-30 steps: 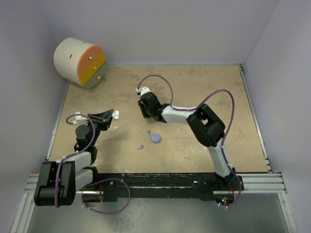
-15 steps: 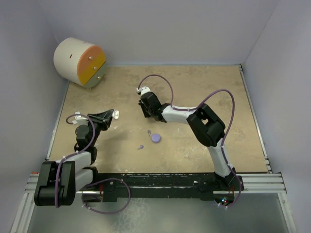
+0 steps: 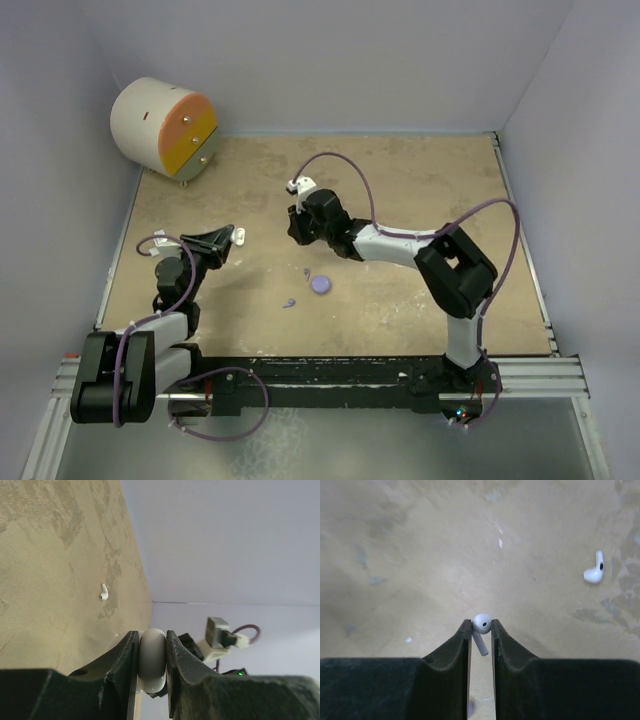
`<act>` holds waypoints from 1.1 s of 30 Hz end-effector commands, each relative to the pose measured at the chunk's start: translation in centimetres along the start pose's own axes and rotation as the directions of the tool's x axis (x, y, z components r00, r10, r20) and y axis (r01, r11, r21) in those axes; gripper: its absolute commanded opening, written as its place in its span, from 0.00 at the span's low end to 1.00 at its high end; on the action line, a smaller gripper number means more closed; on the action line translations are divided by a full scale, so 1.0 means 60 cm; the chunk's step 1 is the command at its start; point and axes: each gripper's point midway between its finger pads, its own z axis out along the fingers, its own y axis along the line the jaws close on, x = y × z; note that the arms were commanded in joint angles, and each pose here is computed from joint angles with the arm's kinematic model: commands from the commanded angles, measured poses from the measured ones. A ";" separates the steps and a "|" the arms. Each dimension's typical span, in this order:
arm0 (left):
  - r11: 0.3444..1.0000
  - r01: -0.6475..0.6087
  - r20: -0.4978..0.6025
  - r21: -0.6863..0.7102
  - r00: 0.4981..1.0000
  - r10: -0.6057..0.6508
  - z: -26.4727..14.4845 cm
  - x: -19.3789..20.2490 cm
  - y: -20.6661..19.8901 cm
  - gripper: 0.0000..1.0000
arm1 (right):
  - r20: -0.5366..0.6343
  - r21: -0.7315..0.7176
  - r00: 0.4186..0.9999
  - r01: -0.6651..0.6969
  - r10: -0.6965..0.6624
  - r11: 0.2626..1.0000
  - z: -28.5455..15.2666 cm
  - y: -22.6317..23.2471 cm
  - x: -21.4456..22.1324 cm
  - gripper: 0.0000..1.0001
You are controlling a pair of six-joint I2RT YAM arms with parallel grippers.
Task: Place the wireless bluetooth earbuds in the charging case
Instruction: Pick up the earbud from the center of the board.
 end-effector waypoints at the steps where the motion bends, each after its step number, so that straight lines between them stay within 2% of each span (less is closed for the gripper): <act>1: 0.996 0.009 0.007 0.086 1.000 -0.009 0.002 -0.007 -0.041 0.00 | 0.297 -0.195 0.954 0.021 0.039 0.980 -0.078 0.061 -0.156 0.00; 5: 0.993 0.036 0.013 0.111 0.999 -0.038 0.009 -0.011 -0.062 0.00 | 0.456 -0.315 0.886 0.079 0.078 0.946 -0.146 0.087 -0.203 0.00; 9: 0.987 0.073 0.007 0.141 0.997 -0.075 0.019 -0.003 -0.084 0.00 | 0.582 -0.406 0.804 0.160 0.119 0.900 -0.212 0.115 -0.220 0.00; 14: 0.970 0.143 -0.043 0.198 0.990 -0.137 0.036 0.028 -0.122 0.00 | 0.662 -0.459 0.737 0.253 0.138 0.851 -0.253 0.137 -0.215 0.00; 16: 0.962 0.174 -0.071 0.209 0.984 -0.162 0.045 0.043 -0.130 0.00 | 0.733 -0.454 0.665 0.316 0.147 0.833 -0.285 0.143 -0.222 0.00; 20: 0.946 0.219 -0.109 0.241 0.974 -0.198 0.052 0.059 -0.146 0.00 | 0.831 -0.423 0.518 0.354 0.202 0.834 -0.344 0.134 -0.222 0.00; 25: 0.941 0.222 -0.123 0.253 0.973 -0.197 0.058 0.074 -0.160 0.00 | 0.870 -0.414 0.433 0.380 0.236 0.827 -0.364 0.129 -0.209 0.00; 27: 0.940 0.224 -0.131 0.259 0.972 -0.196 0.059 0.082 -0.167 0.00 | 0.884 -0.417 0.382 0.389 0.269 0.821 -0.379 0.127 -0.204 0.00; 31: 0.938 0.227 -0.143 0.262 0.970 -0.195 0.060 0.099 -0.173 0.00 | 0.911 -0.408 0.240 0.404 0.336 0.819 -0.422 0.113 -0.187 0.00; 33: 0.938 0.230 -0.151 0.258 0.969 -0.196 0.060 0.110 -0.173 0.00 | 0.918 -0.392 0.216 0.387 0.332 0.834 -0.416 0.104 -0.188 0.00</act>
